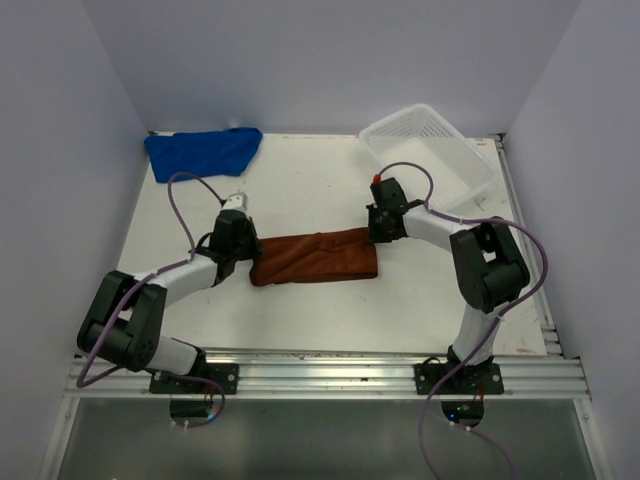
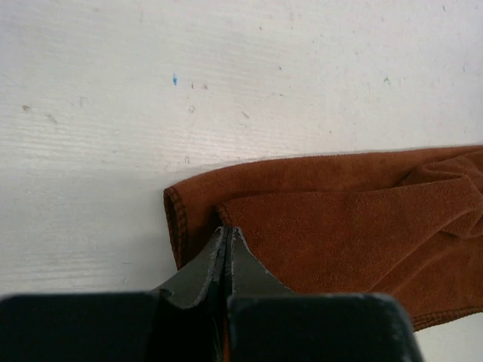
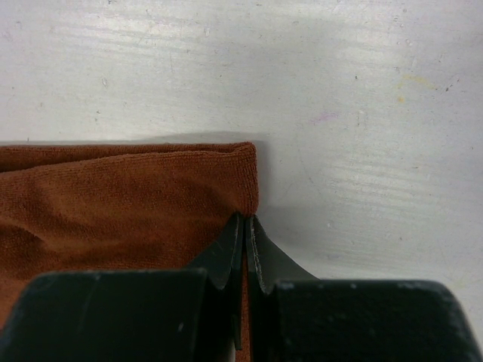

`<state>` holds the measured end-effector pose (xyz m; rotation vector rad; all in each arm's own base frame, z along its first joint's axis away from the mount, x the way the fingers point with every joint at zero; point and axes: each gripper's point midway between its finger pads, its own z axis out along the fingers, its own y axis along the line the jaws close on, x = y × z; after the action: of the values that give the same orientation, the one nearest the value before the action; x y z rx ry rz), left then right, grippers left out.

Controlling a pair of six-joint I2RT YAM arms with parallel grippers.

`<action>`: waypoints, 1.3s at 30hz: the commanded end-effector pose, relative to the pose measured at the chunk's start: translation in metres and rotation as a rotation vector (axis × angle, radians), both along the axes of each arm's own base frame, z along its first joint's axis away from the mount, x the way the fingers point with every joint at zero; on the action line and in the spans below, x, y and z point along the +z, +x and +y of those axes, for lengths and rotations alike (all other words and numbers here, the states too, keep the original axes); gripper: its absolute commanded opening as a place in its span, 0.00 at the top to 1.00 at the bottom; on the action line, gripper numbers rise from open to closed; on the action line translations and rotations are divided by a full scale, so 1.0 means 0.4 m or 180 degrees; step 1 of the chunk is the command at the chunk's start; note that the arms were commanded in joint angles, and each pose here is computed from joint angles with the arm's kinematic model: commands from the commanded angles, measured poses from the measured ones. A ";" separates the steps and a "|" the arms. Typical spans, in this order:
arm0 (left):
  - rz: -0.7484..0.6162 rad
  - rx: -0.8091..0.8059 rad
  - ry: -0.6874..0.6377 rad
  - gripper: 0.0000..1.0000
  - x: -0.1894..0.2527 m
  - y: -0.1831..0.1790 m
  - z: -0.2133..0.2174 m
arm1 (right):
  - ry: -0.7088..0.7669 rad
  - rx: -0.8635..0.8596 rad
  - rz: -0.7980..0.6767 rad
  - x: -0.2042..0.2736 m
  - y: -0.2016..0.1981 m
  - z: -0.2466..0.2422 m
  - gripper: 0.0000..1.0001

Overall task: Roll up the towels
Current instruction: Fold the towel

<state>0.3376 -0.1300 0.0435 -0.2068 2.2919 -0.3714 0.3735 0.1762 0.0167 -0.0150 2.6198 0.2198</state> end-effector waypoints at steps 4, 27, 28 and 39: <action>-0.0515 0.0404 0.0063 1.00 0.109 0.051 0.049 | -0.0124 0.0051 0.0218 -0.068 -0.027 -0.014 1.00; -0.0346 0.0596 0.0342 1.00 0.026 0.058 0.089 | -0.0172 0.0093 0.0216 -0.059 -0.012 -0.012 1.00; -0.0315 0.0575 0.0340 1.00 0.015 0.057 0.086 | -0.0166 0.0095 0.0213 -0.058 -0.011 -0.011 1.00; -0.0470 0.0406 0.0102 0.53 0.082 0.049 0.053 | 0.0007 0.0173 0.0139 -0.007 0.000 0.016 0.97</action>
<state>0.3485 -0.1038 0.0460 -0.2986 2.2202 -0.2118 0.3796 0.1809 0.0185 -0.0497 2.6236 0.2372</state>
